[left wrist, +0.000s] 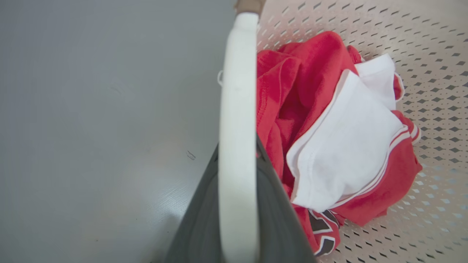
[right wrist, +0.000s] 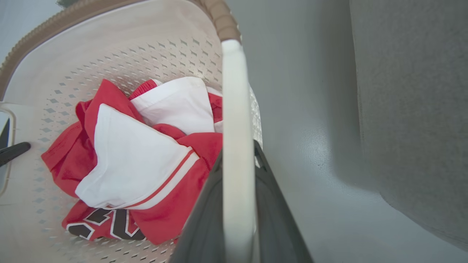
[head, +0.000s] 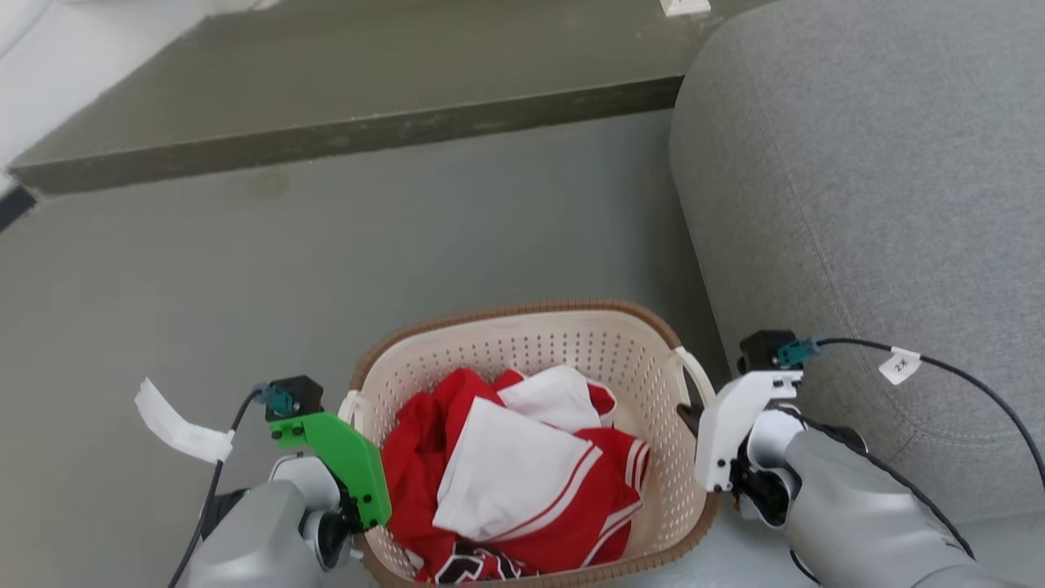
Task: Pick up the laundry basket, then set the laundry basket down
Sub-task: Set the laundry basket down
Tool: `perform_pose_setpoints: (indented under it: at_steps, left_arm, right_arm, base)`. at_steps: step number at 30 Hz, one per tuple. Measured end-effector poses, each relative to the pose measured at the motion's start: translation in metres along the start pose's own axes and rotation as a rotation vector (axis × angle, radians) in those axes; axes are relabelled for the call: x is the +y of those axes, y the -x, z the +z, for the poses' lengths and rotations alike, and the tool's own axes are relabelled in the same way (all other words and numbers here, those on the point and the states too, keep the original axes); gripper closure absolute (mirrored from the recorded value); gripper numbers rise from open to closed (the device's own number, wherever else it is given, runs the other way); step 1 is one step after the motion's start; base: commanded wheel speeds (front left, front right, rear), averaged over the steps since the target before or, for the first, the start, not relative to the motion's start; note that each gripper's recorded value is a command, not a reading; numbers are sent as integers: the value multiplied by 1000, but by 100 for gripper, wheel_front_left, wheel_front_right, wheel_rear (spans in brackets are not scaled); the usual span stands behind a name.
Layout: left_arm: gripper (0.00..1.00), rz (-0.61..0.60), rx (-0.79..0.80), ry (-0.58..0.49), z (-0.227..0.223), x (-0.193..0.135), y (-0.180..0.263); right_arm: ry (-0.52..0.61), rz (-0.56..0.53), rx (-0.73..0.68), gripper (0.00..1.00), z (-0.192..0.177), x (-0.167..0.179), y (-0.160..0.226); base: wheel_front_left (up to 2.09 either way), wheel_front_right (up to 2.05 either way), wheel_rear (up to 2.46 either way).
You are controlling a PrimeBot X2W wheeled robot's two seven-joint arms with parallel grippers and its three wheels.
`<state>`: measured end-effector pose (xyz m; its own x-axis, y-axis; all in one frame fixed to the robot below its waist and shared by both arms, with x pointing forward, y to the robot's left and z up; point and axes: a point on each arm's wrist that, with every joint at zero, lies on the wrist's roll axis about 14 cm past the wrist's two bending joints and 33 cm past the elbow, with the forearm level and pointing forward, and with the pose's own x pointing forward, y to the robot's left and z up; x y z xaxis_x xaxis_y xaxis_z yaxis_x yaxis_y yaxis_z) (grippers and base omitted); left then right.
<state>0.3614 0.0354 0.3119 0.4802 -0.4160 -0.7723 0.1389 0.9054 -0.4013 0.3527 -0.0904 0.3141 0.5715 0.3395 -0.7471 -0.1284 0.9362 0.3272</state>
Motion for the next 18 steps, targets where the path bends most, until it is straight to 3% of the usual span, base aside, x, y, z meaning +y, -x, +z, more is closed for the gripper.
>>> perform_pose_setpoints:
  at_steps: [18]
  left_arm:
    - [100,3,-16,12,15,8,-28]
  right_arm:
    - [-1,-1,-5,100,13,-10,-25]
  base:
    - [0,0,0]
